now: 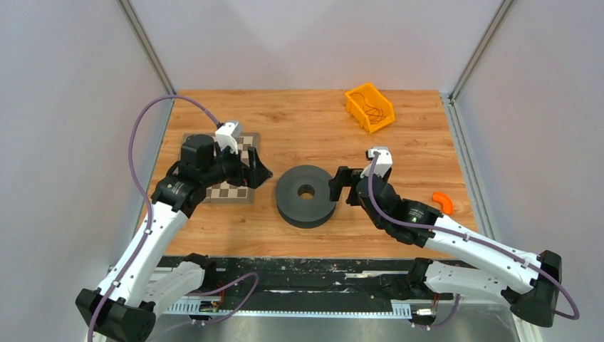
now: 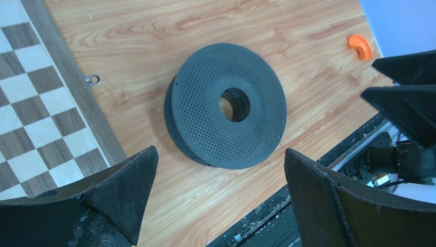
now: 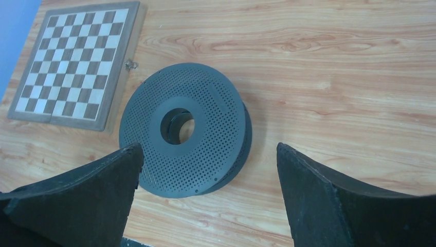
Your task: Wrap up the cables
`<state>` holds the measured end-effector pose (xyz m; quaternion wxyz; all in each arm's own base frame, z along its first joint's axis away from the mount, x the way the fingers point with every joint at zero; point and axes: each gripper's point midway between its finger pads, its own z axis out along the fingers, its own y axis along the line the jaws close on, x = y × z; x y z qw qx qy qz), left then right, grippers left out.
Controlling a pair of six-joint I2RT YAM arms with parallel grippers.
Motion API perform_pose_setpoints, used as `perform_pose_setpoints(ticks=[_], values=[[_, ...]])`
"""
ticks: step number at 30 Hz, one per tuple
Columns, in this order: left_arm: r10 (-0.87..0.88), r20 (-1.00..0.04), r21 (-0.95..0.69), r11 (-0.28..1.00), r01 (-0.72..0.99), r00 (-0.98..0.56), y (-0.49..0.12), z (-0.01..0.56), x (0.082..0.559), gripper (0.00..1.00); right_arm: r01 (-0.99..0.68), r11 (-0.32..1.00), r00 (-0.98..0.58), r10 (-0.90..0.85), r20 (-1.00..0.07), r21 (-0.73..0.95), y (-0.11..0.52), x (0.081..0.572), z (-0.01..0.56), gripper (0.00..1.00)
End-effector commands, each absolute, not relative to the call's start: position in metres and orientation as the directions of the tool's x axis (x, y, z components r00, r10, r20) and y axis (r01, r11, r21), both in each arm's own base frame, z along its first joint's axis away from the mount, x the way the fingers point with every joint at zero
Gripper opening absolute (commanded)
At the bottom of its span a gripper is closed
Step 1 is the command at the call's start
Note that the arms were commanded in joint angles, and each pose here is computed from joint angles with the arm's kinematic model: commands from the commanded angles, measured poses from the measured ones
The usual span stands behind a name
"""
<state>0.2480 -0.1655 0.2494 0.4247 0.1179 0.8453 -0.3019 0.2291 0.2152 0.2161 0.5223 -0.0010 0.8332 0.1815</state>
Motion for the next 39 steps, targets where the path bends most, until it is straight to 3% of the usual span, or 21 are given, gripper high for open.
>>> perform_pose_setpoints(ticks=[1, 5, 8, 10, 13, 16, 18, 20, 23, 25, 29, 39], values=[[-0.033, -0.798, -0.376, 0.807, 0.455, -0.601, -0.16, 0.231, 0.246, 1.0, -0.107, 0.935, -0.37, 0.278, -0.886, 0.338, 0.202, 0.24, 0.241, 1.0], [-0.056, -0.79, -0.393, 0.811, 0.433, -0.611, -0.159, 0.227, 0.243, 1.0, 0.038, 0.945, -0.268, 0.322, -0.908, 0.324, 0.179, 0.254, 0.248, 1.0], [-0.041, -0.789, -0.373, 0.825, 0.425, -0.613, -0.154, 0.225, 0.243, 1.0, 0.064, 0.976, -0.217, 0.216, -0.952, 0.207, 0.173, 0.266, 0.254, 1.0], [-0.033, -0.799, -0.329, 0.86, 0.39, -0.6, -0.144, 0.225, 0.247, 1.0, -0.001, 0.994, -0.231, 0.103, -0.967, 0.106, 0.188, 0.283, 0.252, 1.0], [-0.041, -0.826, -0.25, 0.921, 0.299, -0.562, -0.12, 0.23, 0.253, 1.0, -0.197, 0.977, -0.297, 0.022, -0.955, 0.084, 0.218, 0.31, 0.246, 0.99], [-0.067, -0.872, -0.222, 0.937, 0.27, -0.484, -0.108, 0.244, 0.252, 1.0, -0.464, 0.848, -0.426, 0.04, -0.904, 0.256, 0.247, 0.326, 0.234, 0.95], [-0.071, -0.887, -0.221, 0.934, 0.282, -0.457, -0.107, 0.247, 0.25, 1.0, -0.548, 0.744, -0.51, 0.064, -0.858, 0.382, 0.25, 0.329, 0.226, 0.89], [-0.065, -0.886, -0.224, 0.927, 0.301, -0.459, -0.111, 0.245, 0.249, 1.0, -0.578, 0.685, -0.563, 0.057, -0.824, 0.443, 0.252, 0.331, 0.215, 0.81], [-0.045, -0.863, -0.227, 0.924, 0.307, -0.503, -0.114, 0.237, 0.25, 1.0, -0.54, 0.66, -0.657, 0.058, -0.752, 0.522, 0.247, 0.336, 0.186, 0.6], [-0.033, -0.847, -0.23, 0.922, 0.31, -0.531, -0.116, 0.232, 0.25, 1.0, -0.515, 0.608, -0.726, 0.064, -0.685, 0.603, 0.247, 0.334, 0.168, 0.54], [-0.021, -0.835, -0.241, 0.912, 0.331, -0.55, -0.122, 0.228, 0.249, 1.0, -0.461, 0.506, -0.816, 0.081, -0.572, 0.729, 0.254, 0.323, 0.142, 0.54], [-0.021, -0.84, -0.235, 0.915, 0.329, -0.542, -0.12, 0.228, 0.249, 1.0, -0.428, 0.502, -0.84, 0.085, -0.535, 0.751, 0.253, 0.322, 0.112, 0.61]])
